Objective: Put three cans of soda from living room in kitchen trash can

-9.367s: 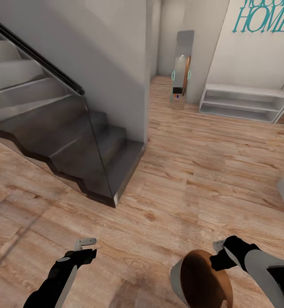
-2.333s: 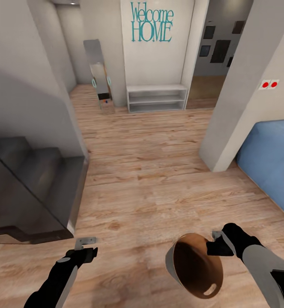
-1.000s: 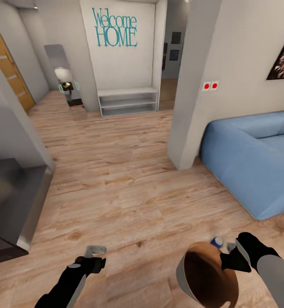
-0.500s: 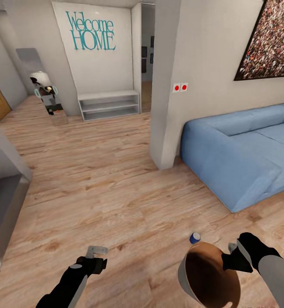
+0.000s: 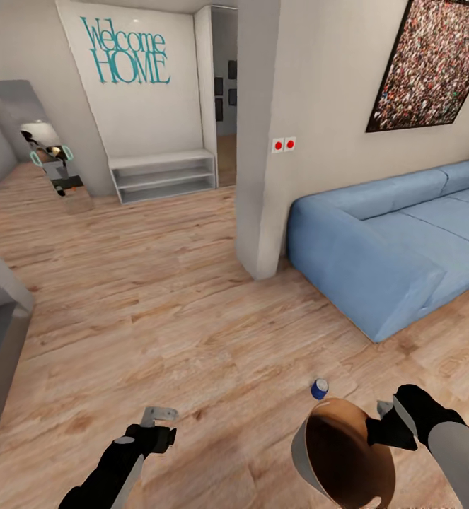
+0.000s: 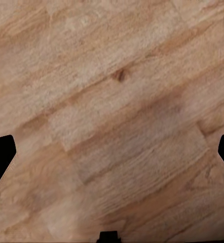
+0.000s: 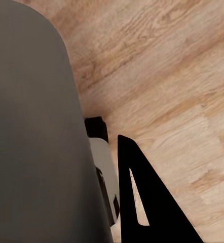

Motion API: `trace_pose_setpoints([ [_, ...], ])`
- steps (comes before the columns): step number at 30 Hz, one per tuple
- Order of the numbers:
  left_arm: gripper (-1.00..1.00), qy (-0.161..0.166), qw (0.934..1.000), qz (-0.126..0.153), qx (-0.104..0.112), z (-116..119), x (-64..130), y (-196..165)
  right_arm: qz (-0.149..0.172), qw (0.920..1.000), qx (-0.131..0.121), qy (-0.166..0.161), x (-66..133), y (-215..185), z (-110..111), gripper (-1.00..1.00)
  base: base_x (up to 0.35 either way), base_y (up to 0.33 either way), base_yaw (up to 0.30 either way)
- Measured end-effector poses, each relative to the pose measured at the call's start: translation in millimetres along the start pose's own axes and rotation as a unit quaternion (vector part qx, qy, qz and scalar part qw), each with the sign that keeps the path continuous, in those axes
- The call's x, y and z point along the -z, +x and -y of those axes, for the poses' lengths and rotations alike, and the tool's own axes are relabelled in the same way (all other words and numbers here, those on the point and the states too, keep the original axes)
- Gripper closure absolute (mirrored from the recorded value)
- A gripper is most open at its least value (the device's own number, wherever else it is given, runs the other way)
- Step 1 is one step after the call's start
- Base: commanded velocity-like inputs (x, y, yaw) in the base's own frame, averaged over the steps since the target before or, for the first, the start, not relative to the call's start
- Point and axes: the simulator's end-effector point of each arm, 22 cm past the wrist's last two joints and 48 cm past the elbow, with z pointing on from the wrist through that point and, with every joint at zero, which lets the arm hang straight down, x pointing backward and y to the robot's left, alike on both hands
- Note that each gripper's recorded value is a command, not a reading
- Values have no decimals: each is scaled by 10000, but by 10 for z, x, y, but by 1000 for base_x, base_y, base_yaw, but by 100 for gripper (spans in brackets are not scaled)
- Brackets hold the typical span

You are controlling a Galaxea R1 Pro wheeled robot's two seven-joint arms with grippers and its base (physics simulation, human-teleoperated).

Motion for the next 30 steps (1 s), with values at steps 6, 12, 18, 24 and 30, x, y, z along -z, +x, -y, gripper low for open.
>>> trace_pose_setpoints([
  [6, -100, -7, 10000, 16, -10, -2, 9, -14, 1, 10000, 56, 62, 10, 5, 27, 100, 118, 102, -250],
  [12, -100, 293, 9996, -34, 30, 95, 25, -9, -57, 10000, 45, 63, -27, 96, 43, 100, 121, 178, -249],
  [18, -100, 827, 9963, -234, -42, 64, 62, 82, -90, 9999, 24, 58, -49, 160, 58, 100, 120, 242, -246],
  [24, -100, 1204, 9912, -550, -95, -30, 92, 294, -92, 9999, 26, 60, -50, 184, 64, 100, 121, 252, -244],
  [30, -100, 1328, 9882, -758, -84, -48, 87, 472, -72, 10000, 8, 36, -35, 177, 53, 100, 140, 143, -244],
])
